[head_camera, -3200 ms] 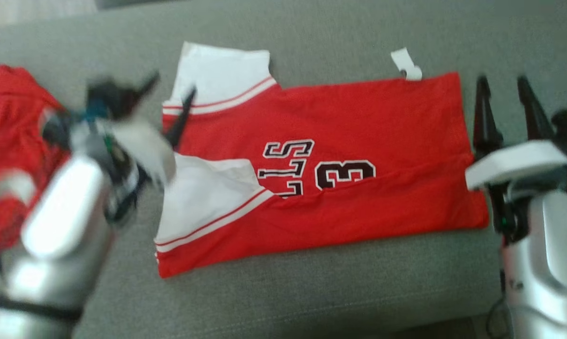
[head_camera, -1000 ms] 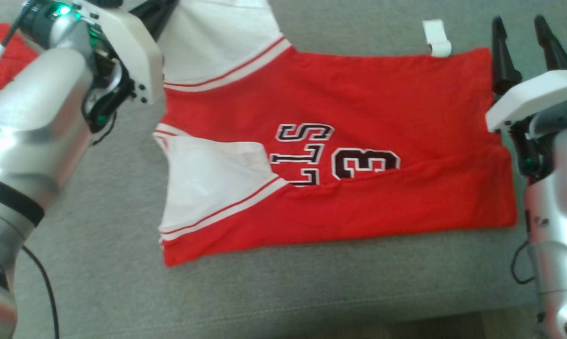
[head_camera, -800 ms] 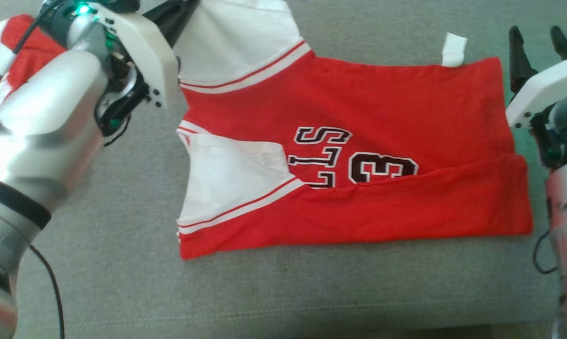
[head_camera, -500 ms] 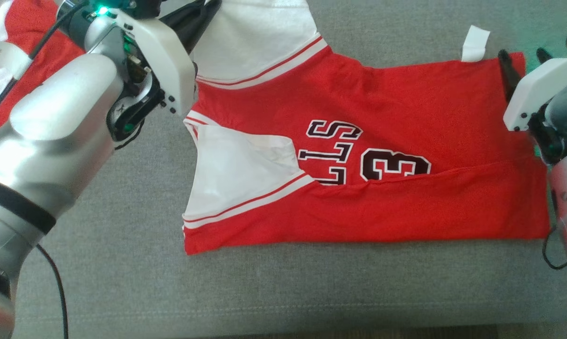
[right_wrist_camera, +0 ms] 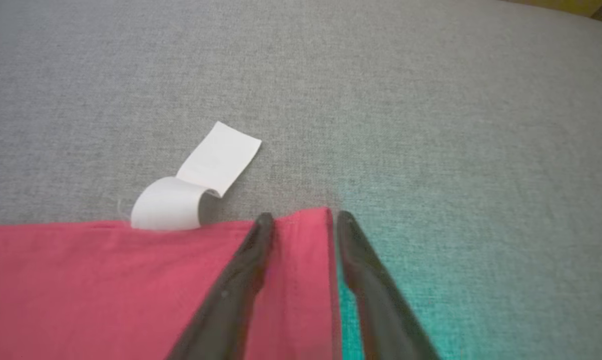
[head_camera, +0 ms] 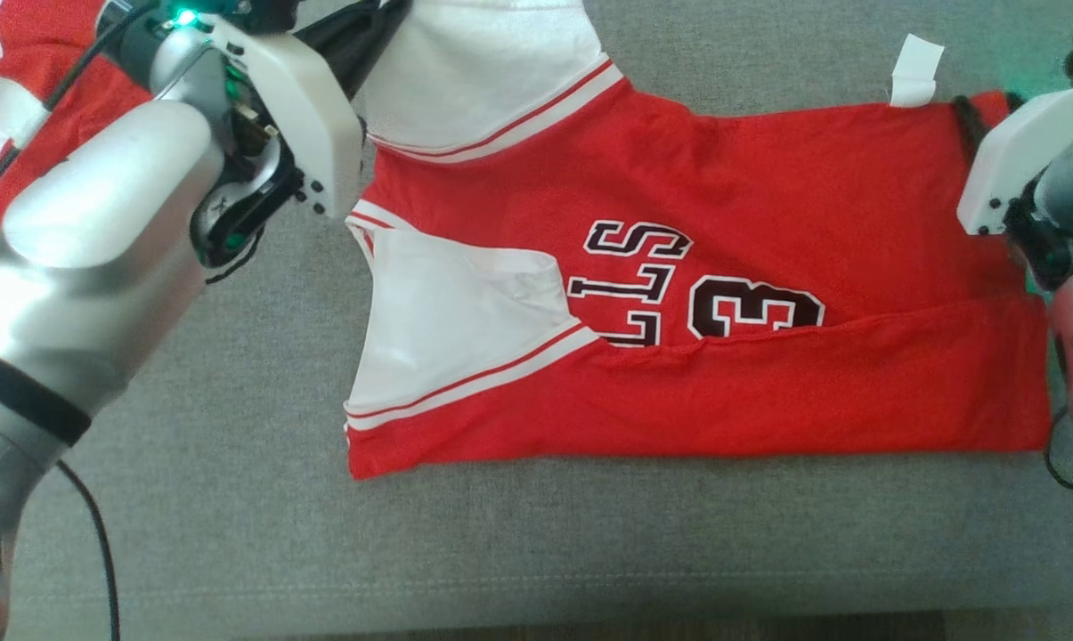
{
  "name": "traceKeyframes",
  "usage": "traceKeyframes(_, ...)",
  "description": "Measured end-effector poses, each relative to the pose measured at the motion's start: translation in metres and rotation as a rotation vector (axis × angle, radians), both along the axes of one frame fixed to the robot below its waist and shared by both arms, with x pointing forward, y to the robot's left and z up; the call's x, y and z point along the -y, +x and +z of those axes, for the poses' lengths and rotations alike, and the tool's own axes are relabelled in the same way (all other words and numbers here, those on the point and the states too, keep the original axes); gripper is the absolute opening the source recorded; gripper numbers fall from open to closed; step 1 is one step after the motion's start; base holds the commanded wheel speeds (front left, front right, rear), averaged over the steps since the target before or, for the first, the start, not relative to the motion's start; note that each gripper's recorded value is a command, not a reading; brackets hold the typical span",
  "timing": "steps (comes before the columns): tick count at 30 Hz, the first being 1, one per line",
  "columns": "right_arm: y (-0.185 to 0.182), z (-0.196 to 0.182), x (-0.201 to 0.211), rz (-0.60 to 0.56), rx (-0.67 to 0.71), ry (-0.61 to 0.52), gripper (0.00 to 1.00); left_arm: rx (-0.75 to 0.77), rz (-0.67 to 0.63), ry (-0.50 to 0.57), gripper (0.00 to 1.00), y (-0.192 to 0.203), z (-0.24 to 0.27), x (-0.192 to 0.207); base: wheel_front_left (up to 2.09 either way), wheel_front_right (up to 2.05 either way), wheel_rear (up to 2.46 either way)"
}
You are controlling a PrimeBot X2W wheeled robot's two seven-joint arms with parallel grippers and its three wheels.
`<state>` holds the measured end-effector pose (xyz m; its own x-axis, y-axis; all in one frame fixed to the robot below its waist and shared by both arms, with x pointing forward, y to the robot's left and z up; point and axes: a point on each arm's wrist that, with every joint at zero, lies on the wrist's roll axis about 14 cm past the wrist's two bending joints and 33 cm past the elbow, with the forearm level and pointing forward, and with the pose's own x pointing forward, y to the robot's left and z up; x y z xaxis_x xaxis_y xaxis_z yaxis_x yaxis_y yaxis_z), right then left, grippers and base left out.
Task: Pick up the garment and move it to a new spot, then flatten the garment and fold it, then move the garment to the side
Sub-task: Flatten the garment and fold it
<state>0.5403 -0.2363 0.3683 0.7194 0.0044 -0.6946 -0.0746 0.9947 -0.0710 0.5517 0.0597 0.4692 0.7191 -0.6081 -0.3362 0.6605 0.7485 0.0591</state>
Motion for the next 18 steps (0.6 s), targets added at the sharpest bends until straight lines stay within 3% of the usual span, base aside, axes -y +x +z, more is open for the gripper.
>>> traceKeyframes(6,0.004,0.011,0.004,-0.010,0.062,0.008,0.00,0.015,0.030,0.009,0.00,0.004,0.003,-0.009,0.00,0.00,0.00)
traceKeyframes(18,0.064,0.081,0.012,-0.028,0.390,0.027,0.00,0.059,0.143,0.007,0.00,0.039,-0.003,-0.034,0.00,0.00,0.00)
